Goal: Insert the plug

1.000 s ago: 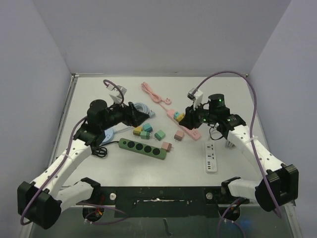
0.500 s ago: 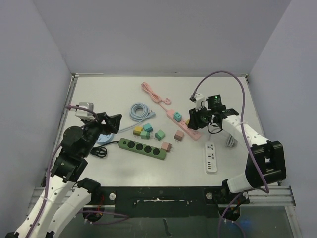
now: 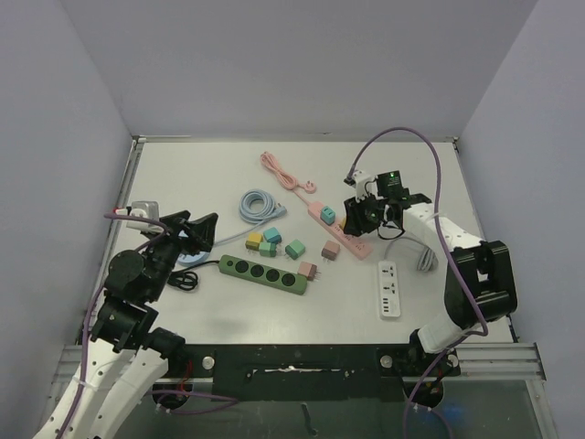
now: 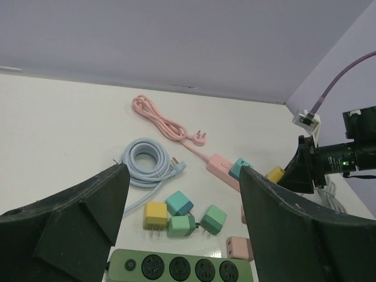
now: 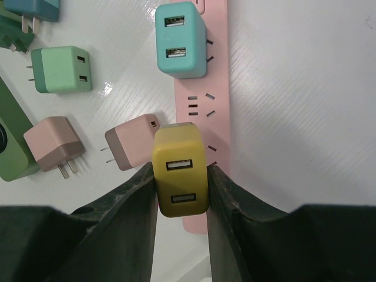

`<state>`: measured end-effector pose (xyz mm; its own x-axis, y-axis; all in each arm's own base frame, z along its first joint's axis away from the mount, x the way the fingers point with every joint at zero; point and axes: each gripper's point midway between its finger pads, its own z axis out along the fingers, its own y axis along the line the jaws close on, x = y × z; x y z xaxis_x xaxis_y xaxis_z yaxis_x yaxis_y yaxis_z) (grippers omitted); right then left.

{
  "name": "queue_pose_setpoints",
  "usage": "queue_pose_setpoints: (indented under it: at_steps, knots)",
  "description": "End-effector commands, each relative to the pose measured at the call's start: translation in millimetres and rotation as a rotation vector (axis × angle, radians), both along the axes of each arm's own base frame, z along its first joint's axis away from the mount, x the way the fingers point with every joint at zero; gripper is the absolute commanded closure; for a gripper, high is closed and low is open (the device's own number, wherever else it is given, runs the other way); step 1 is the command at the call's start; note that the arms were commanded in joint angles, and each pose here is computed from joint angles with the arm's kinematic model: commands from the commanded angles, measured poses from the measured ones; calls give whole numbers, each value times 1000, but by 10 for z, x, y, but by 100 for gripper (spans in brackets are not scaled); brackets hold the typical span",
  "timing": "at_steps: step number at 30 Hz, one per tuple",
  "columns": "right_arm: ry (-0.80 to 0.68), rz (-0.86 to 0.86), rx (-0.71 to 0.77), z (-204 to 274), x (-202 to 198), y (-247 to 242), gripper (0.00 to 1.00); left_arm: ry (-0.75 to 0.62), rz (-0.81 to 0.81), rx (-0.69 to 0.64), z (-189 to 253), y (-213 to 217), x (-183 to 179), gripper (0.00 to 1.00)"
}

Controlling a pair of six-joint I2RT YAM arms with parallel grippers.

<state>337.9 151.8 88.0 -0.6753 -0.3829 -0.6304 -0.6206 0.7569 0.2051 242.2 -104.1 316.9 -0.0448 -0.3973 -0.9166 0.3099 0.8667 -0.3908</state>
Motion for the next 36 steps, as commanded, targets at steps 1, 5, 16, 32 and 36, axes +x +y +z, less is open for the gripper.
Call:
queue_pose_setpoints:
  at_steps: [1,5,16,32,36]
  knots:
    - [-114,17,24,210,274,65,100,-27,17,-31,73,32,20,26]
    - [-122,16,40,186,339,104,100,-25,23,-34,55,53,21,26]
    - [-81,36,52,34,409,175,100,-9,19,-36,12,46,49,26]
    - [6,71,-99,-357,312,172,100,3,5,-36,-16,20,97,26]
    - [16,62,-166,-428,302,112,100,4,9,-37,-24,28,101,26]
